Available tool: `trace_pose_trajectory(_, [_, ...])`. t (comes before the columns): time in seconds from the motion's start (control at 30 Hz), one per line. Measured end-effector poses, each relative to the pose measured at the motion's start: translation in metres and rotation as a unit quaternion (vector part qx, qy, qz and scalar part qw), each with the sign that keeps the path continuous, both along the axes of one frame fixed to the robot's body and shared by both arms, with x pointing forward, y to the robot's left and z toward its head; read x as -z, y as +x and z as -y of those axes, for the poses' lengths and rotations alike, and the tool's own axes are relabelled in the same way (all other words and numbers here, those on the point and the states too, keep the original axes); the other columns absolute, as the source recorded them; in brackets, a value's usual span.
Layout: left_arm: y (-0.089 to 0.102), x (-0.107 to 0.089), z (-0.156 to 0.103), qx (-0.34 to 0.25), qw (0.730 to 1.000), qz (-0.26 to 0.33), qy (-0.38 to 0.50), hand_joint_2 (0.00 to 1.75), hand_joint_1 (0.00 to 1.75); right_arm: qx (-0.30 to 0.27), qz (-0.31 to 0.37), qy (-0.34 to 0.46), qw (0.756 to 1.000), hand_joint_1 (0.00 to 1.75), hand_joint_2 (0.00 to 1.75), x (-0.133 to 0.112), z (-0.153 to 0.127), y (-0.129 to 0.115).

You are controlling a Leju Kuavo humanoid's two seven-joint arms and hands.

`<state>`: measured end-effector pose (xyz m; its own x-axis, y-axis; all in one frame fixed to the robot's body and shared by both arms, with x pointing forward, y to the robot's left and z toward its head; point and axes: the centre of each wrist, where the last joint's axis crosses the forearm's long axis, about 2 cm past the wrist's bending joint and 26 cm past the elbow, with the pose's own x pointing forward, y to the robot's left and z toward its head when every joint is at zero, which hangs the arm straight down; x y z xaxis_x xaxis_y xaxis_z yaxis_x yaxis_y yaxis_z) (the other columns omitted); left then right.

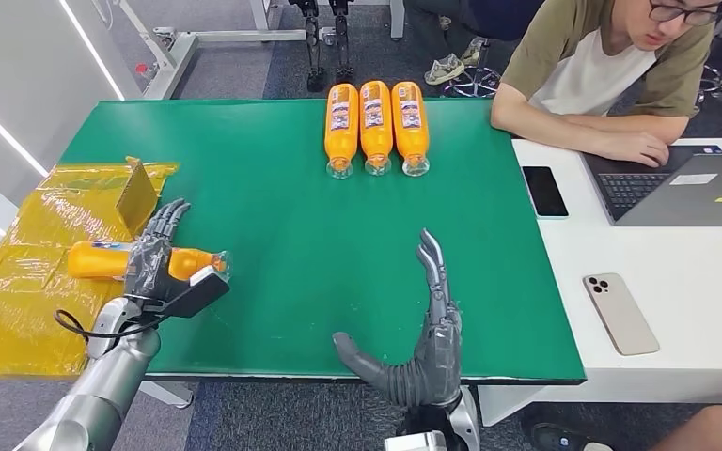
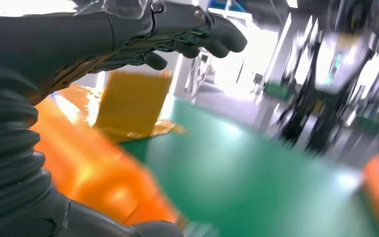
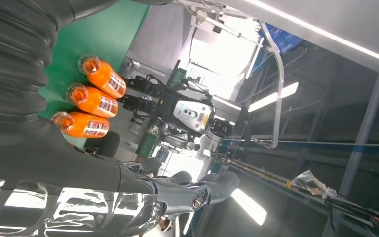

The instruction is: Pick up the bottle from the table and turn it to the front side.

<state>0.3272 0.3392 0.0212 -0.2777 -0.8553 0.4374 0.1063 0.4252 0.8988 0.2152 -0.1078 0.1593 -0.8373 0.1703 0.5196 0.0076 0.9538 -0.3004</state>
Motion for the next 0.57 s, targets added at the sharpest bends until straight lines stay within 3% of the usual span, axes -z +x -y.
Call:
trace_pose_trajectory(0.1, [0.003,-0.01,0.003,-0.075,0.986,0.081,-0.126,1.75,0.0,-0.004,-0.003,0.004,1.0,0.0,1.75,0.001,0.0,0.0])
trace_pose_trajectory(0.2, [0.009,-0.038,0.019,-0.121,0.946,0.197,-0.228,1.75,0.0,-0.008,-0.009,0.01,1.0,0.0,1.75,0.003,0.0,0.0])
trace_pose_trajectory(0.3, [0.011,-0.072,0.046,-0.092,0.914,0.275,-0.285,1.75,0.0,-0.009,-0.012,0.012,1.0,0.0,1.75,0.005,0.0,0.001])
trace_pose_trajectory(0.4, [0.005,-0.103,0.077,-0.047,0.879,0.308,-0.361,1.75,0.0,-0.003,-0.015,0.017,1.0,0.0,1.75,0.006,0.0,0.001])
trace_pose_trajectory(0.5, [-0.007,-0.139,0.122,0.019,0.823,0.308,-0.477,1.75,0.0,0.012,-0.017,0.018,1.0,0.0,1.75,0.006,0.0,0.001])
trace_pose_trajectory(0.57, [-0.016,-0.149,0.144,0.056,0.794,0.286,-0.533,1.75,0.0,0.019,-0.02,0.015,1.0,0.0,1.75,0.004,0.001,0.001])
